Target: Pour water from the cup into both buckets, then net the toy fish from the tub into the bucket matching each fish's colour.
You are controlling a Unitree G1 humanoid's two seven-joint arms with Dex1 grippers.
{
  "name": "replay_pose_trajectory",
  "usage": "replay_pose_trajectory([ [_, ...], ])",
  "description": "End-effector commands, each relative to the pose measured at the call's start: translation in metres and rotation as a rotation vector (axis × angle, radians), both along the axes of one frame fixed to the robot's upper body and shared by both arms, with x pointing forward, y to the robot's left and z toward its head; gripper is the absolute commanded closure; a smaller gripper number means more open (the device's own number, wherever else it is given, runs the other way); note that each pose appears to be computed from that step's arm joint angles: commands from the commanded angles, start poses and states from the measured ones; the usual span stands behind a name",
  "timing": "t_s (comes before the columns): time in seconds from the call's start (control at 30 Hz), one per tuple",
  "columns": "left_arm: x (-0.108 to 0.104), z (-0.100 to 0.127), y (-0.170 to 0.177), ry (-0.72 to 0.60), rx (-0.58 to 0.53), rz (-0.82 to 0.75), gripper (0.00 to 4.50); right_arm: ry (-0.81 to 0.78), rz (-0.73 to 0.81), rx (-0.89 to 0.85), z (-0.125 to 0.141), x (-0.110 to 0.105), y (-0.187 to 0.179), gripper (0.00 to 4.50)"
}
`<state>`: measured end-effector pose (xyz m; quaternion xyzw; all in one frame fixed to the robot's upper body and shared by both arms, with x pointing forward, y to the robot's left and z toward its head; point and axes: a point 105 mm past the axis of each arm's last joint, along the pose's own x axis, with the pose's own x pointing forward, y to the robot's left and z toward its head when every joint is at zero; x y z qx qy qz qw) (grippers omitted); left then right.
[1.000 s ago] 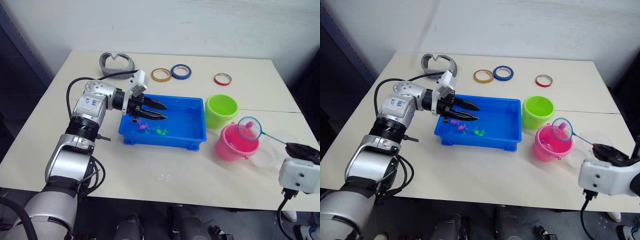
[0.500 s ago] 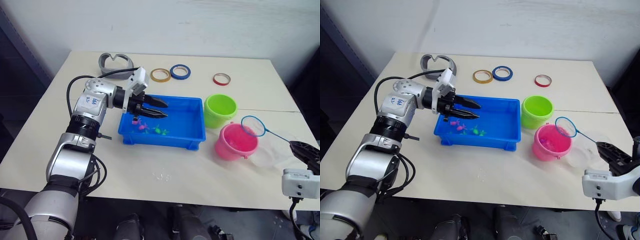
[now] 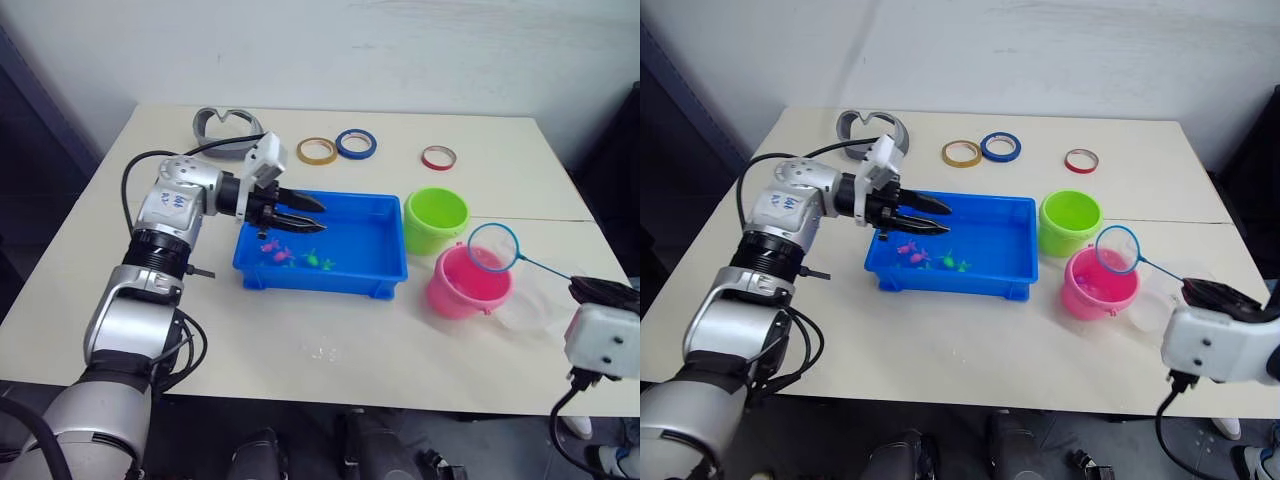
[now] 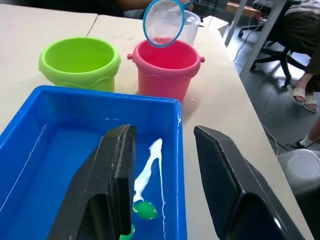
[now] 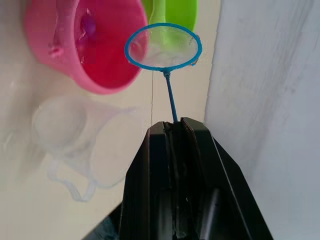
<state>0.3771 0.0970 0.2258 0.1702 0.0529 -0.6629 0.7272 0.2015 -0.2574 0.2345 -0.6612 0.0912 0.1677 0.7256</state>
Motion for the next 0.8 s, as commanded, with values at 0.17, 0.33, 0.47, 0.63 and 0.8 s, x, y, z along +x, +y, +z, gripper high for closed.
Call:
replay_pose_trajectory([
  [0.17, 0.004, 0.011, 0.041, -0.051, 0.02, 0.167, 2.38, -0.005, 0.087, 0.262, 0.027, 0.038, 0.035, 4.5],
  [0.33, 0.0, 0.012, 0.073, -0.059, 0.05, 0.284, 2.38, 0.061, 0.202, 0.428, 0.029, 0.067, 0.07, 4.5],
  [0.47, -0.012, 0.01, 0.098, -0.051, 0.07, 0.375, 2.38, 0.15, 0.298, 0.497, 0.018, 0.081, 0.099, 4.5],
  [0.63, -0.026, 0.006, 0.121, -0.032, 0.093, 0.48, 2.38, 0.228, 0.387, 0.52, 0.0, 0.095, 0.126, 4.5],
  [0.8, -0.037, 0.004, 0.13, -0.022, 0.11, 0.523, 2.38, 0.266, 0.424, 0.523, -0.018, 0.108, 0.142, 4.5],
])
